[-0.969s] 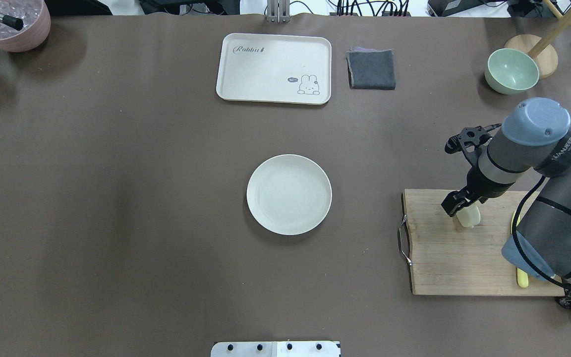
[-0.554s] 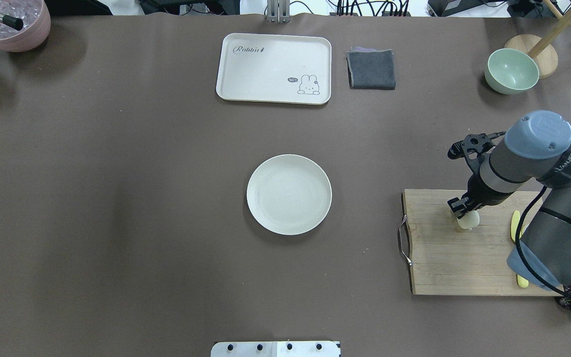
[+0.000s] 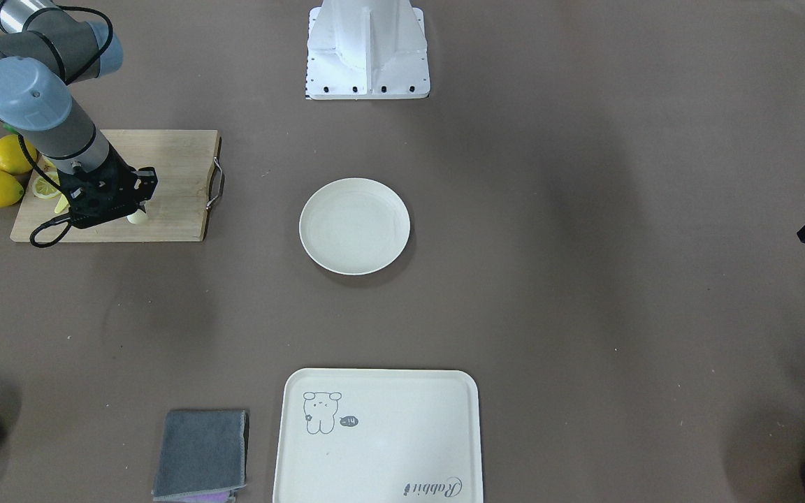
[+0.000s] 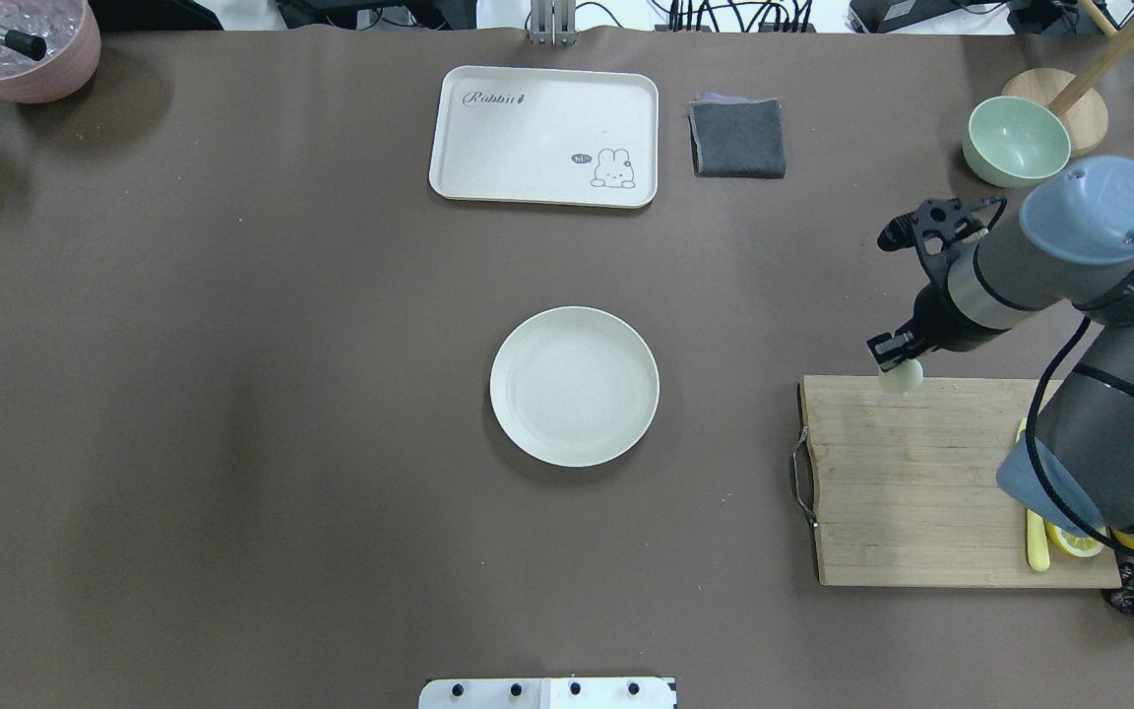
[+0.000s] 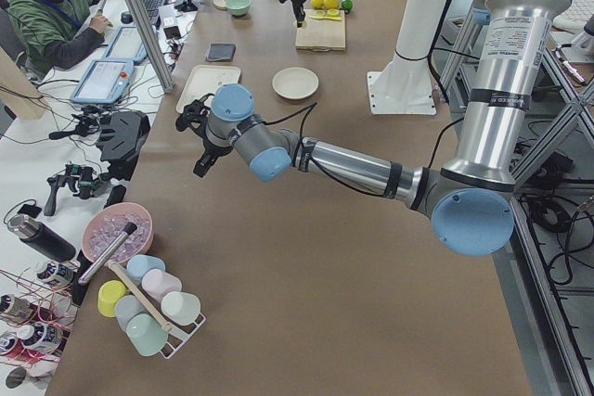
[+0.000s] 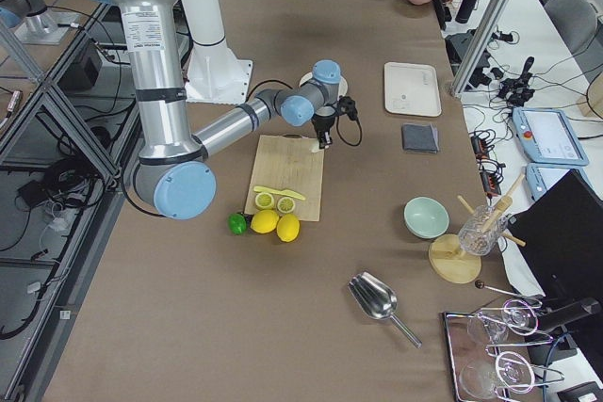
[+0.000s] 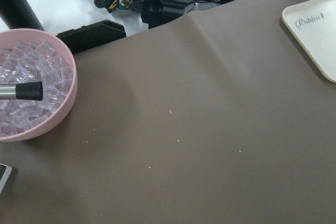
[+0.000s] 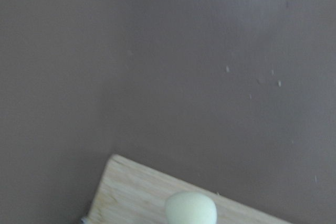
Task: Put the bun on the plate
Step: 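Lift the bun with the right gripper and carry it to the plate, then lower the bun onto the white plate and open the right gripper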
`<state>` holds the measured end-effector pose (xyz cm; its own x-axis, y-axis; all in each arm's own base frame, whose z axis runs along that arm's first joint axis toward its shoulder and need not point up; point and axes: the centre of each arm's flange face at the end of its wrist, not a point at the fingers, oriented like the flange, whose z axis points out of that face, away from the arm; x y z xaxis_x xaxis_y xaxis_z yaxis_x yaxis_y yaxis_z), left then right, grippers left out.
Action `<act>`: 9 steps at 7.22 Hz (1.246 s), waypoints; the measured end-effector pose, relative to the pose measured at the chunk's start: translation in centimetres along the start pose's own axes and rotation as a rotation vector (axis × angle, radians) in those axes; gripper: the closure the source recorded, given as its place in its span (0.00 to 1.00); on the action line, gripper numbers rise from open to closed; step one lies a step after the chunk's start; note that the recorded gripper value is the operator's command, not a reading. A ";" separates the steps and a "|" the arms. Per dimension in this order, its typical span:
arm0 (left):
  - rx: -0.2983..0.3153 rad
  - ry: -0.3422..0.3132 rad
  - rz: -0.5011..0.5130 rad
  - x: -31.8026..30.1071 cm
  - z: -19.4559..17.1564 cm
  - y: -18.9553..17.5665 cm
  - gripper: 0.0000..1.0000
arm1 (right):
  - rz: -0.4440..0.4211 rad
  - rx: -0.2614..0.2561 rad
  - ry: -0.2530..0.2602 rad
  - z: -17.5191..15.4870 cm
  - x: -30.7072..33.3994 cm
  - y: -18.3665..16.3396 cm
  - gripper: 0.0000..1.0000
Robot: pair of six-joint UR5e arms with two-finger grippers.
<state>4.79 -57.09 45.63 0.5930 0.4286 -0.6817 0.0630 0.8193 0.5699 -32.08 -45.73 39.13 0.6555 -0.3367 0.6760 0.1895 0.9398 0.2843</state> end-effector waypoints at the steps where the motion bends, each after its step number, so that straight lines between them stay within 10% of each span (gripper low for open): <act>1: -0.012 0.026 -0.007 0.2 0.1 0.2 0.02 | 0.004 0.075 -0.028 -2.9 -2.4 -2.8 1.00; 4: -0.056 0.098 -0.029 0.2 0.7 1.9 0.02 | -0.009 0.238 -0.104 -6.9 -14.5 -7.4 1.00; 9: -0.081 0.096 -0.050 -1.1 2.2 2.0 0.02 | -0.084 0.318 -0.121 0.8 -27.5 -6.5 1.00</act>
<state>6.05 -56.76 48.55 0.5107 0.4177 -0.7515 0.0235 0.8669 0.4979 -51.99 -42.61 19.23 0.5523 -0.4343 0.7116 -0.0108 0.8498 0.5270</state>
